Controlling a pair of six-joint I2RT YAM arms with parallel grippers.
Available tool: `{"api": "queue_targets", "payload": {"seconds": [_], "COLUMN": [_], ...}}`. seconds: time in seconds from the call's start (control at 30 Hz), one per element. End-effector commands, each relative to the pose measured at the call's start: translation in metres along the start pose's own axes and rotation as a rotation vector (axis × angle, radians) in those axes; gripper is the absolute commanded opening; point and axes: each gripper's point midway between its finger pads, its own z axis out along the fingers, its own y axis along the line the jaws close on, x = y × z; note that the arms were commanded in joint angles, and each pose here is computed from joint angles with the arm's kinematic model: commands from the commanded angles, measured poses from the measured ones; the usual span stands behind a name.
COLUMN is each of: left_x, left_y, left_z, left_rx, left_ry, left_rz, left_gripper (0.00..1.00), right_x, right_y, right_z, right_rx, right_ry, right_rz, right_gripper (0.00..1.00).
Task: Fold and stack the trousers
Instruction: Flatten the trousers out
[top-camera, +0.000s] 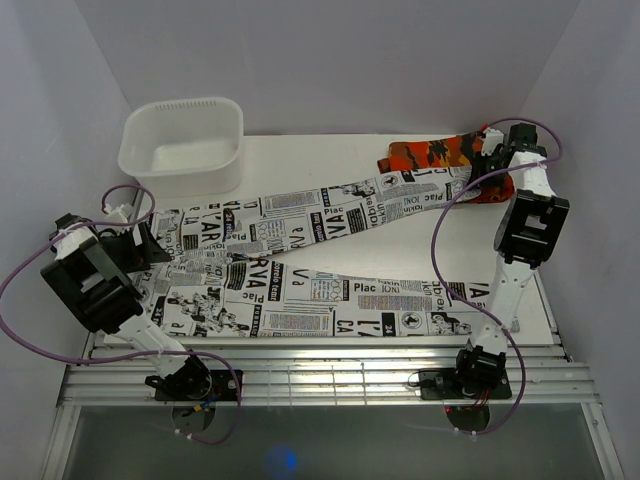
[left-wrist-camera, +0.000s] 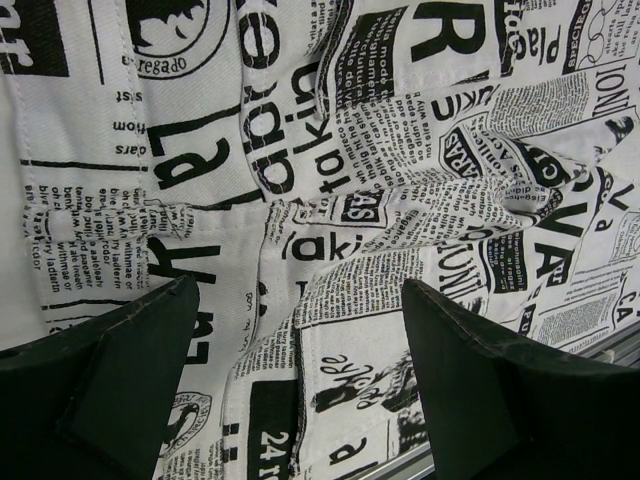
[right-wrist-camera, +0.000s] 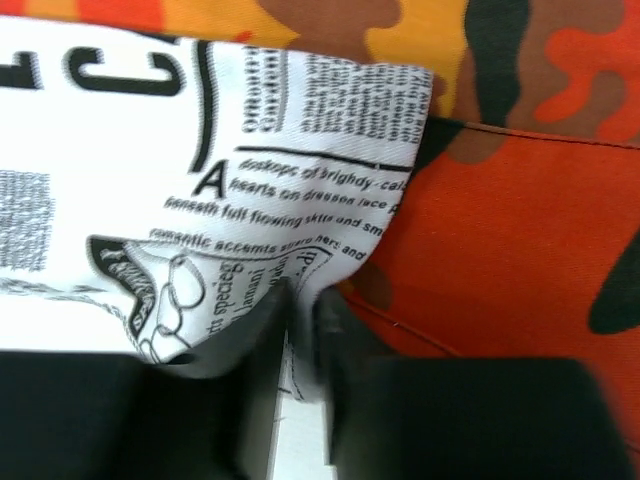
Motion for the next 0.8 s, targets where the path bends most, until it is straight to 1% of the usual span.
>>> {"api": "queue_targets", "payload": {"seconds": [0.0,0.03,0.1,0.2,0.3,0.33,0.37,0.4,0.43,0.47,0.5,0.57,0.6,0.63,0.67,0.73,0.77], "left_x": [-0.017,-0.017,-0.018,-0.023,-0.029,-0.031,-0.032,-0.035,-0.035,-0.035,-0.034,-0.029,-0.025,-0.022,-0.017,-0.006,0.002], "left_y": [-0.011,-0.012,-0.013,-0.013,-0.006,-0.002,0.003,0.008,0.011,0.014,0.018,0.026,0.029,0.035,0.040,0.048,0.056], "left_z": [-0.014,-0.014,-0.016,-0.019,-0.024,-0.025,-0.026,-0.026,-0.026,-0.026,-0.024,-0.021,-0.019,-0.014,-0.013,-0.006,-0.004], "left_rx": [-0.010,-0.009,-0.011,-0.023,-0.065,-0.084,-0.111,-0.126,-0.138,-0.153,-0.161,-0.179,-0.189,-0.197,-0.215,-0.231,-0.255], "left_ry": [-0.065,-0.065,-0.069,-0.080,-0.087,-0.094,-0.088,-0.092,-0.090,-0.083,-0.077,-0.054,-0.040,-0.028,-0.012,0.020,0.051], "left_rz": [0.062,0.061,0.066,0.088,0.110,0.122,0.130,0.137,0.140,0.143,0.147,0.141,0.139,0.135,0.136,0.139,0.133], "left_gripper": [0.94,0.94,0.94,0.94,0.94,0.93,0.92,0.90,0.88,0.87,0.85,0.83,0.83,0.82,0.81,0.80,0.79], "right_x": [-0.038,-0.038,-0.043,-0.060,-0.068,-0.071,-0.067,-0.071,-0.056,-0.052,-0.038,-0.022,-0.014,0.004,0.016,0.033,0.054], "right_y": [0.029,0.032,0.037,0.045,0.050,0.055,0.057,0.057,0.058,0.057,0.053,0.047,0.037,0.033,0.022,0.016,0.011], "right_z": [-0.040,-0.045,-0.052,-0.086,-0.114,-0.133,-0.142,-0.166,-0.167,-0.175,-0.188,-0.198,-0.211,-0.208,-0.214,-0.216,-0.212], "right_rx": [-0.107,-0.115,-0.127,-0.116,-0.095,-0.079,-0.073,-0.035,-0.026,-0.005,0.034,0.075,0.124,0.125,0.150,0.162,0.162], "right_ry": [-0.085,-0.078,-0.089,-0.144,-0.165,-0.182,-0.179,-0.205,-0.174,-0.173,-0.157,-0.131,-0.126,-0.091,-0.076,-0.053,-0.013], "right_rz": [0.015,0.020,0.021,0.008,0.001,-0.010,-0.006,-0.035,-0.027,-0.037,-0.054,-0.070,-0.074,-0.073,-0.050,-0.048,-0.019], "right_gripper": [0.19,0.08,0.08,0.08,0.08,0.08,0.08,0.08,0.08,0.08,0.08,0.08,0.08,0.08,0.08,0.08,0.08]}}
